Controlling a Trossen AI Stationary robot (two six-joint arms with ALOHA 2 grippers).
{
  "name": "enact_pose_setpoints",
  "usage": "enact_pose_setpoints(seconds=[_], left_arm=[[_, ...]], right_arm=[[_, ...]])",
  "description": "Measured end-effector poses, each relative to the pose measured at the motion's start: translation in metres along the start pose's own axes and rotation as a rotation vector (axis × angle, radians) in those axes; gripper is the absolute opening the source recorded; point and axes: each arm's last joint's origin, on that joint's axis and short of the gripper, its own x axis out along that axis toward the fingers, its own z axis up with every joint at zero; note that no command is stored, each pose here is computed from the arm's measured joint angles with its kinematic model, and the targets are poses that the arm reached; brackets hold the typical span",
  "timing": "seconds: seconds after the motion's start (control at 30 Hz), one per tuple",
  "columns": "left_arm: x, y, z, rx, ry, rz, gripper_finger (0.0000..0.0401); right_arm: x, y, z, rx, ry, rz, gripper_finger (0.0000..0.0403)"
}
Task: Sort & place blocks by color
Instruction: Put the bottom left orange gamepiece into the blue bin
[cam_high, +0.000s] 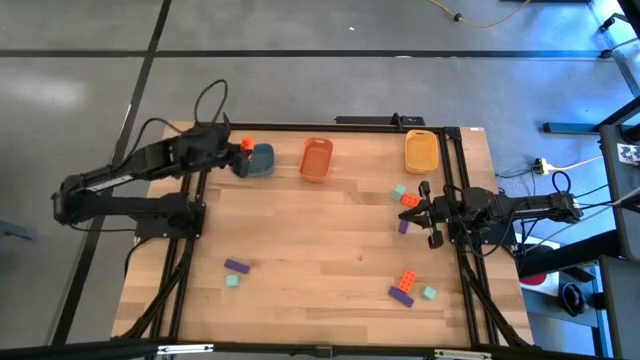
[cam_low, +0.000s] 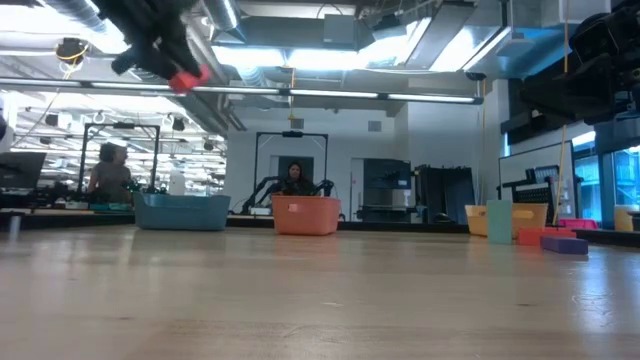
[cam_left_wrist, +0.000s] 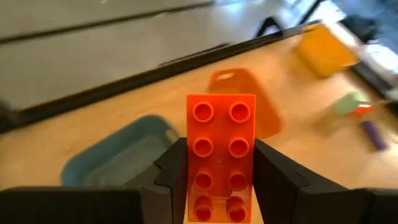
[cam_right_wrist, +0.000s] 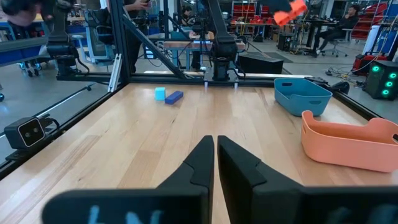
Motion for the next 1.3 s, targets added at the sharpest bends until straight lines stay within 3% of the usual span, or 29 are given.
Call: enact_pose_setpoints(seconds=[0.2,0.47,0.63,1.0,1.3], left_arm=[[0.044,0.012,0.000,-0.048,0.178,0.113,0.0130],[0.114,0.047,-0.006,0.001,0.411,0.314,0.0130],[0.143,0.061,-0.016,-0.023,0.551,0.300,0.0130],[0.183,0.069,-0.032,-0.037,0.608,0.304,0.0130],[0.190,0.070,-0.037,-0.062,0.629,0.316,0.0157]], right_arm=[[0.000,0.000,0.000,0.000,0.000,0.000,0.0026],[0.000,0.000,0.000,0.000,0.000,0.000,0.0026],[0.000,0.000,0.000,0.000,0.000,0.000,0.0026],[0.000,0.000,0.000,0.000,0.000,0.000,0.0026],[0.000,0.000,0.000,0.000,0.000,0.000,0.0026]])
